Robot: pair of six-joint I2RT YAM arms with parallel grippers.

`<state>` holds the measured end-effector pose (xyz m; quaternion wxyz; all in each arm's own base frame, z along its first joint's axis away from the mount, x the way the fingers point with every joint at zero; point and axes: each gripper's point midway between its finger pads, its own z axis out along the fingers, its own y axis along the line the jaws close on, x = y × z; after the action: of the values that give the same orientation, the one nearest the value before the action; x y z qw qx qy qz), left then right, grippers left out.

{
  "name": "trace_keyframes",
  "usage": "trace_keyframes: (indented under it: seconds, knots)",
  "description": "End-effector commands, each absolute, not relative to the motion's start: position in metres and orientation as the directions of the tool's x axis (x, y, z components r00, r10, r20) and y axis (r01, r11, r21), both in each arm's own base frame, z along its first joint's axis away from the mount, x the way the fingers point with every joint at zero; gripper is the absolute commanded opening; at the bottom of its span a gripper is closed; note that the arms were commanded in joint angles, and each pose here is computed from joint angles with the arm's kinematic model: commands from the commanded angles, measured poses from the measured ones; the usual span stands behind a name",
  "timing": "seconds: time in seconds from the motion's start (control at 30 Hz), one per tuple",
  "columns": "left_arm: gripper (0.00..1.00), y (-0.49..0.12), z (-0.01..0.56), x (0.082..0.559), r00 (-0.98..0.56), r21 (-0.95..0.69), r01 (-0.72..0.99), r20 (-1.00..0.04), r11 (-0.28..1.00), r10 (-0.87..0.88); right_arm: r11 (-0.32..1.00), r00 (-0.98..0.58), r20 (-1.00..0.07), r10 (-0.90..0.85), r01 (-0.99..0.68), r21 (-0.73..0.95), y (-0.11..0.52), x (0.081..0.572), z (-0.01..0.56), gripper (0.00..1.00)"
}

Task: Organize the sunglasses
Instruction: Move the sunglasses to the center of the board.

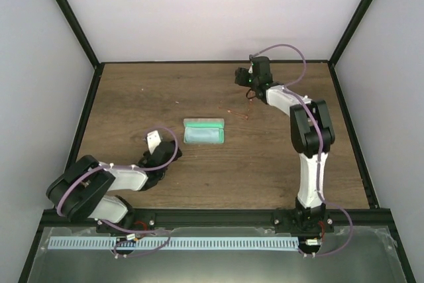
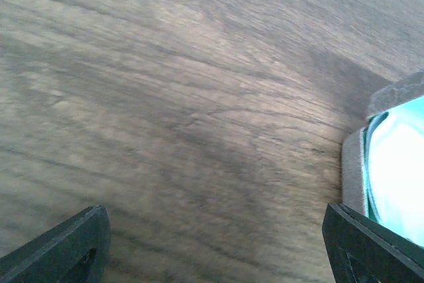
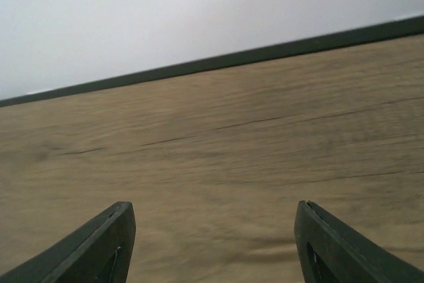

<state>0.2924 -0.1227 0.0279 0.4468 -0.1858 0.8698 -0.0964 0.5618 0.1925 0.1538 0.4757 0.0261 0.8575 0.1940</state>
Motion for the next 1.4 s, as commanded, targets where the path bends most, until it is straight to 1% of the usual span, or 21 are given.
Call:
trace_keyframes:
  seconds: [0.0,0.03,0.1,0.13,0.27,0.4,0.5,0.7,0.83,1.03,1.13,1.27,1.3,1.33,1.37]
  knots:
    - [0.9,-0.107,0.027,0.278,-0.508,-0.327,-0.243,-0.759,0.913,-0.407,0.918,-0.595,-0.778,0.202,-0.161,0.361,0.188,0.594,0.135,0.69]
    - [0.9,-0.109,0.029,0.276,-0.51,-0.339,-0.22,-0.76,0.915,-0.404,0.917,-0.605,-0.771,0.2,-0.161,0.365,0.188,0.601,0.129,0.69]
    - [0.84,-0.116,0.036,0.273,-0.506,-0.377,-0.17,-0.759,0.91,-0.409,0.912,-0.614,-0.766,0.189,-0.179,0.368,0.193,0.614,0.123,0.69]
    - [0.83,-0.118,0.037,0.271,-0.508,-0.387,-0.159,-0.757,0.908,-0.411,0.91,-0.621,-0.762,0.183,-0.186,0.37,0.195,0.62,0.119,0.69]
    - [0.92,-0.125,0.034,0.261,-0.508,-0.397,-0.167,-0.749,0.902,-0.424,0.902,-0.635,-0.757,0.15,-0.226,0.369,0.206,0.635,0.111,0.68]
    - [0.94,-0.136,0.025,0.258,-0.533,-0.393,-0.168,-0.735,0.904,-0.419,0.894,-0.659,-0.738,0.144,-0.233,0.383,0.209,0.632,0.101,0.66]
    - [0.94,-0.143,0.019,0.259,-0.553,-0.377,-0.16,-0.731,0.912,-0.399,0.877,-0.678,-0.721,0.145,-0.25,0.411,0.211,0.613,0.092,0.65]
    - [0.97,-0.15,0.021,0.261,-0.566,-0.36,-0.137,-0.736,0.923,-0.371,0.866,-0.702,-0.697,0.148,-0.248,0.434,0.207,0.582,0.082,0.65]
    - [0.97,-0.15,0.027,0.26,-0.557,-0.364,-0.123,-0.744,0.923,-0.368,0.854,-0.683,-0.706,0.19,-0.24,0.462,0.202,0.563,0.092,0.64]
    - [0.97,-0.146,0.037,0.258,-0.534,-0.383,-0.117,-0.754,0.916,-0.383,0.824,-0.69,-0.699,0.188,-0.277,0.494,0.205,0.532,0.106,0.64]
    - [0.97,-0.147,0.037,0.258,-0.534,-0.387,-0.109,-0.754,0.916,-0.382,0.823,-0.67,-0.72,0.18,-0.298,0.483,0.206,0.512,0.118,0.65]
    - [0.97,-0.155,0.035,0.26,-0.547,-0.388,-0.083,-0.753,0.918,-0.367,0.863,-0.58,-0.806,0.116,-0.344,0.371,0.224,0.479,0.148,0.65]
    - [0.97,-0.16,0.036,0.26,-0.553,-0.392,-0.071,-0.75,0.917,-0.363,0.86,-0.573,-0.813,0.101,-0.36,0.361,0.232,0.471,0.153,0.65]
    - [0.96,-0.164,0.035,0.261,-0.561,-0.394,-0.06,-0.747,0.917,-0.358,0.856,-0.568,-0.817,0.097,-0.372,0.36,0.237,0.464,0.158,0.61]
    - [0.96,-0.169,0.036,0.262,-0.563,-0.398,-0.048,-0.746,0.916,-0.354,0.849,-0.572,-0.813,0.104,-0.374,0.372,0.241,0.46,0.16,0.54]
